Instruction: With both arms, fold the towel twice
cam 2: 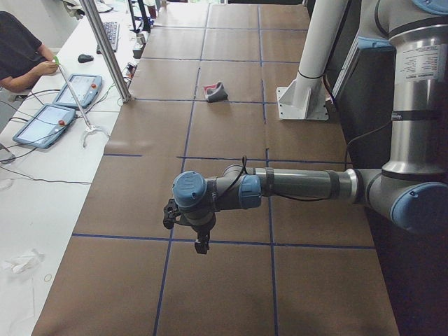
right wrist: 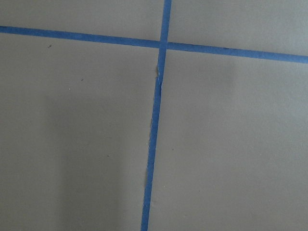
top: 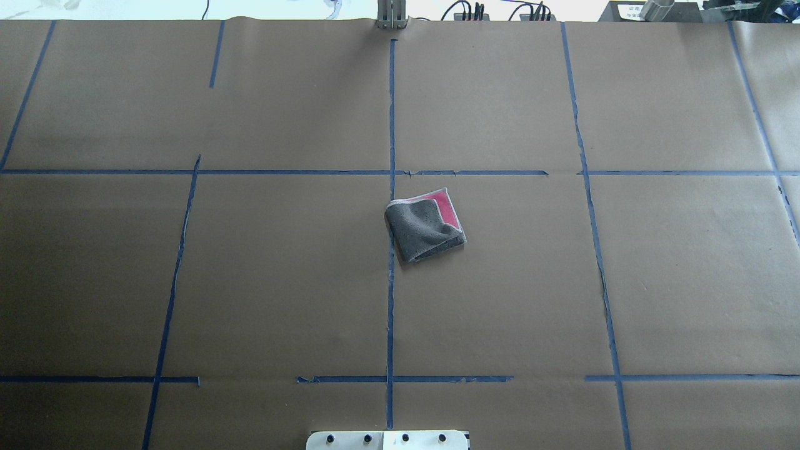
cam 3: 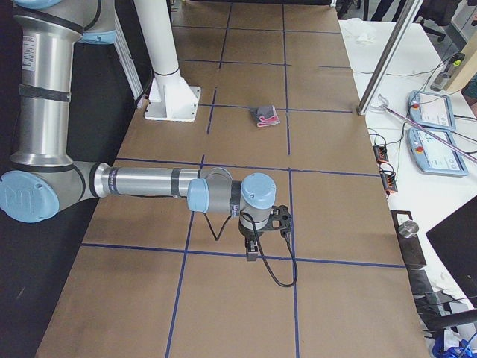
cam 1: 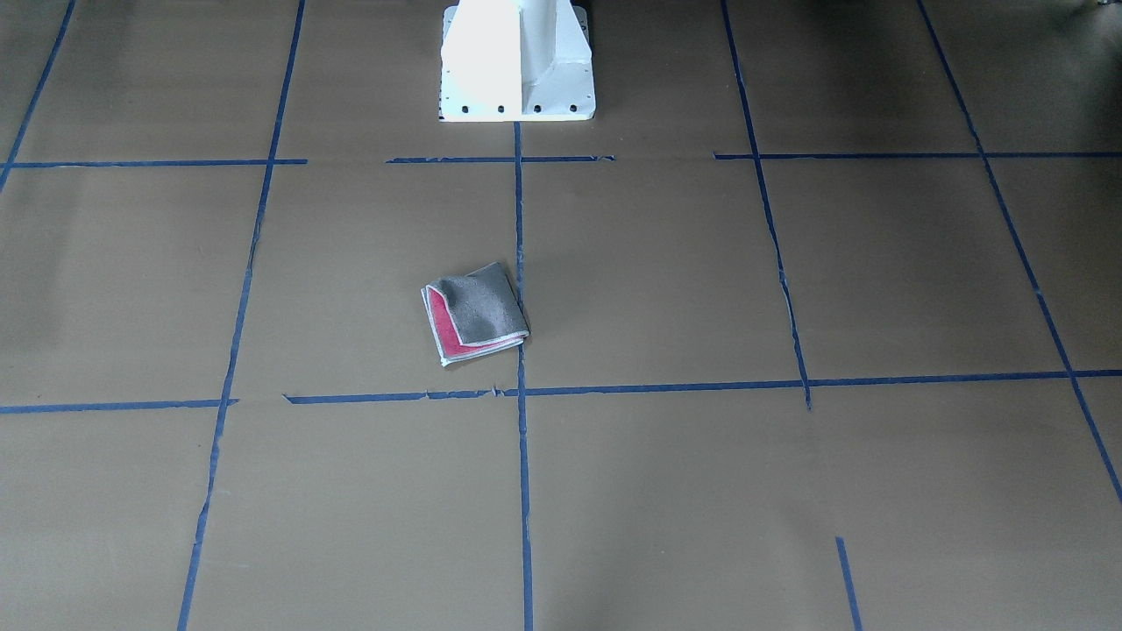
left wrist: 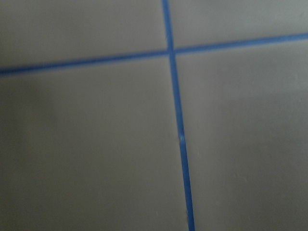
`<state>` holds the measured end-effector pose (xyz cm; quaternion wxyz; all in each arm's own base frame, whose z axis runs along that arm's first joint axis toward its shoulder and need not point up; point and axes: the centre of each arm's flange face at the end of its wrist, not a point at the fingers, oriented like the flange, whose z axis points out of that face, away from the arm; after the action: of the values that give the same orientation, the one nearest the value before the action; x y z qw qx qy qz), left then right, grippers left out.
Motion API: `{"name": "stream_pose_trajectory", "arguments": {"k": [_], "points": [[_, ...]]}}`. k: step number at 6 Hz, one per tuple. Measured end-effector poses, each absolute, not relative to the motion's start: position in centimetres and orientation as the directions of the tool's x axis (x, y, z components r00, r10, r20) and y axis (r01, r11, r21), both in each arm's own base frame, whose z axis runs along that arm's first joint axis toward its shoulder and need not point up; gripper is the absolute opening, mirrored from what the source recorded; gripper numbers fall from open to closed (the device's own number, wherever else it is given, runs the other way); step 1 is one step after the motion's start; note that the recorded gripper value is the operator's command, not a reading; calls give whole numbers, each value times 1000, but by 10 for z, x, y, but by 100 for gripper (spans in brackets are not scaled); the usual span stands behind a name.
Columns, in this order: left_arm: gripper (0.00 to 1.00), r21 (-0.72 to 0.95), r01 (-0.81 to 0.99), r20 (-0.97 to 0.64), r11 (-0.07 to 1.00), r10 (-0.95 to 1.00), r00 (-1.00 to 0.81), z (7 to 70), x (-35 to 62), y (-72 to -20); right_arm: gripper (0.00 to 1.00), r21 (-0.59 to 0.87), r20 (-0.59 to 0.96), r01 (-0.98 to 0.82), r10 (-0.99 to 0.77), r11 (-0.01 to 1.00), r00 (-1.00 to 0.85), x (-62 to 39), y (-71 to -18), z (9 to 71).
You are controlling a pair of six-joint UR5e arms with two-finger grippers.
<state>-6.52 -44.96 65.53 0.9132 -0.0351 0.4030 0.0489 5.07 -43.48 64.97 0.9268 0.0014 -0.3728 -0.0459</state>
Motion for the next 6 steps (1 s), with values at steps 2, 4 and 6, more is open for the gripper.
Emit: {"name": "stream_pose_trajectory", "arguments": {"k": [2, 4, 6], "points": [[100, -35, -135, -741, 990, 65, 668, 644, -65, -444, 100, 39, 704, 79, -84, 996, 705, 49, -439, 645], [100, -26, -141, -743, 990, 76, 665, 640, -65, -443, 100, 38, 705, 78, -82, 996, 704, 49, -441, 645], [100, -7, -141, -741, 990, 90, 666, 631, -65, -446, 100, 47, 704, 79, -89, 996, 705, 48, -447, 641]]}}
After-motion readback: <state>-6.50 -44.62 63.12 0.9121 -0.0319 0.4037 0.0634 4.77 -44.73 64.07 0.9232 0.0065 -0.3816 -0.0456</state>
